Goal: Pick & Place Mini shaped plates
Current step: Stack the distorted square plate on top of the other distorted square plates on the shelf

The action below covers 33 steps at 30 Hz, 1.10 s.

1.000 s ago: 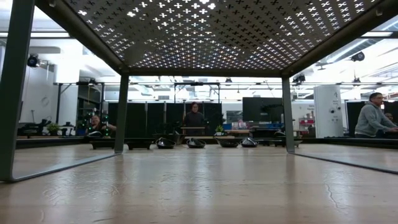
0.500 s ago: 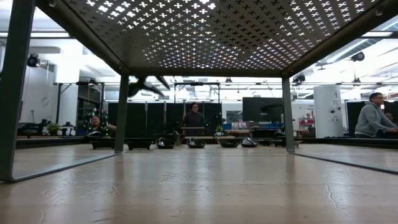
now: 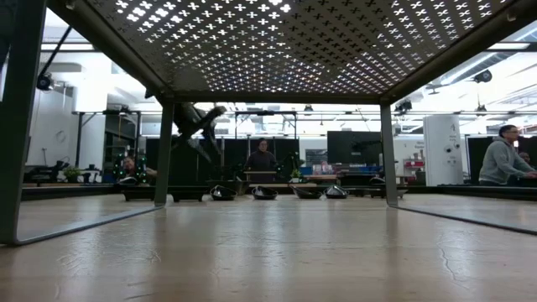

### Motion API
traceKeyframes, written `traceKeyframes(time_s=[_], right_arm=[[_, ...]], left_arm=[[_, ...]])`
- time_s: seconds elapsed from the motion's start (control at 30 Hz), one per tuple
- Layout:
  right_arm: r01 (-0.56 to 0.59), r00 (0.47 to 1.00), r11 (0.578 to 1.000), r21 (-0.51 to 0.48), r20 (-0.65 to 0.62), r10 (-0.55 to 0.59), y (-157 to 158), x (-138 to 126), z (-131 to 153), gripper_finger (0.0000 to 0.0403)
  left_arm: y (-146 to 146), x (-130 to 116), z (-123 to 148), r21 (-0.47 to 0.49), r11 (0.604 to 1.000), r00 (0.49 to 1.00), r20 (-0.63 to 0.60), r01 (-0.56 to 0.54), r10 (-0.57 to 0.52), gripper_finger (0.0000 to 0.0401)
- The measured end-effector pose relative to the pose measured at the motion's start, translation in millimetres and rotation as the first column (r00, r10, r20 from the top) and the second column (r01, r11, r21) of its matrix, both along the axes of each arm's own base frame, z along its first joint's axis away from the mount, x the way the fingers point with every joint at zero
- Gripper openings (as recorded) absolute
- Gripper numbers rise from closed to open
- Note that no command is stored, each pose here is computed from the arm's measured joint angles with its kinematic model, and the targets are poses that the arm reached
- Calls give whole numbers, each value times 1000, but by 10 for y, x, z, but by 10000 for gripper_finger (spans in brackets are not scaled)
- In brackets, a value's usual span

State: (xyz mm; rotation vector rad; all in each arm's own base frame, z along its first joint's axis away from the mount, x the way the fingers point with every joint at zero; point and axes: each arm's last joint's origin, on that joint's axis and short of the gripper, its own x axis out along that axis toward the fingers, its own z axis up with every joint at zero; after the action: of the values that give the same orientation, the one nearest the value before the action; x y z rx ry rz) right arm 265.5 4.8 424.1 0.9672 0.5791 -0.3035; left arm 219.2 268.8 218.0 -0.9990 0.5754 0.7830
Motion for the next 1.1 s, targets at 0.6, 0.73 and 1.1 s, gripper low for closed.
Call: traceKeyframes(time_s=[0.6, 0.73, 1.1], right_arm=[[13, 1000, 999, -31, 1, -13, -5, 4, -1, 56], [29, 1000, 999, -39, 3, -29, -12, 5, 0, 52], [36, 999, 998, -45, 3, -36, -14, 6, -1, 52]], left_arm=[[22, 73, -326, -33, 999, 990, -136, 41, -45, 138], [25, 94, -387, -42, 998, 987, -151, 43, -49, 138], [41, 114, -475, -48, 998, 983, -173, 50, -58, 138]])
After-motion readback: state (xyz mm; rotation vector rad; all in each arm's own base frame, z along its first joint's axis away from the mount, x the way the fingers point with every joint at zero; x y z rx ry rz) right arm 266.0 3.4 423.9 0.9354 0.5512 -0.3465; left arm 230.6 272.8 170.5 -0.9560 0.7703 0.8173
